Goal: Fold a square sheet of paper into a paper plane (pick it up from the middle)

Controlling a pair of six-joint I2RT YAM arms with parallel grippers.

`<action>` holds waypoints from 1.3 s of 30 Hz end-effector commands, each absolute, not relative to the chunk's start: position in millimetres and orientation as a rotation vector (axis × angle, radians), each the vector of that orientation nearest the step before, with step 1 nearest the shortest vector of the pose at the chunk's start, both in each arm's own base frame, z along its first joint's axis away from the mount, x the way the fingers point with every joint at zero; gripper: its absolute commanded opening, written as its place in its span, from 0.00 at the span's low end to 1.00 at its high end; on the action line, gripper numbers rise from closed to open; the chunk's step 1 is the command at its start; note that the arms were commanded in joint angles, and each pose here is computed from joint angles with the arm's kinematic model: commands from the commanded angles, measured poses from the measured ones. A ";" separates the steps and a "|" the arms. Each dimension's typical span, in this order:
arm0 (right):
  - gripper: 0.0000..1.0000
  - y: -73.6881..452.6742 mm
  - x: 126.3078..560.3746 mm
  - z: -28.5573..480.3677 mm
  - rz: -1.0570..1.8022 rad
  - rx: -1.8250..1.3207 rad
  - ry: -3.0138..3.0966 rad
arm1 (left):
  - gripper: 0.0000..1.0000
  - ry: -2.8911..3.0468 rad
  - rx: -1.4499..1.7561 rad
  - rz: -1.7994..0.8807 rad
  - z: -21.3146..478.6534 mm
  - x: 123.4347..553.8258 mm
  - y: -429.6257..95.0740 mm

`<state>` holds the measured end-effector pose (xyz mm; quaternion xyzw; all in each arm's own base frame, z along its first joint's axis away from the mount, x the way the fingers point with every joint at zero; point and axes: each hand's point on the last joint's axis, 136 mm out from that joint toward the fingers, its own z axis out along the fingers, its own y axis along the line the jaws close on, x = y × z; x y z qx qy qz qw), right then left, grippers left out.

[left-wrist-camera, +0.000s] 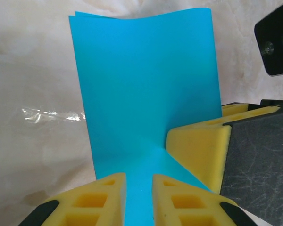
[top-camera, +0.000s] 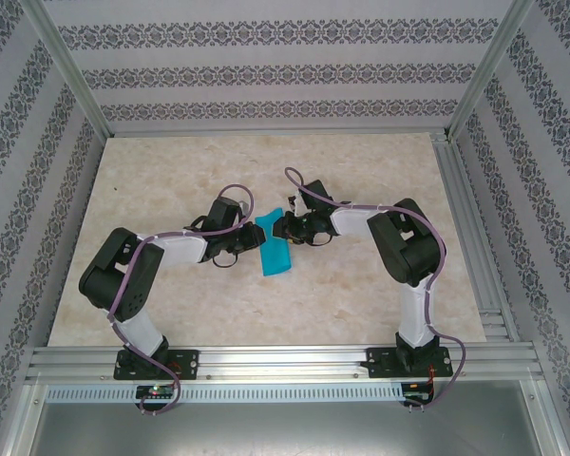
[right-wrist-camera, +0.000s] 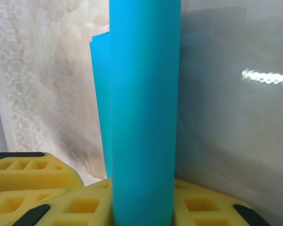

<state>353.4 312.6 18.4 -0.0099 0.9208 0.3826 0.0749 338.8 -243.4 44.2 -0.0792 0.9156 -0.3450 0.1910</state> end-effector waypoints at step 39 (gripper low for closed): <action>0.24 233.4 339.5 -85.9 0.503 0.237 2.976 | 0.21 2.441 -0.278 -0.939 65.4 354.5 -239.8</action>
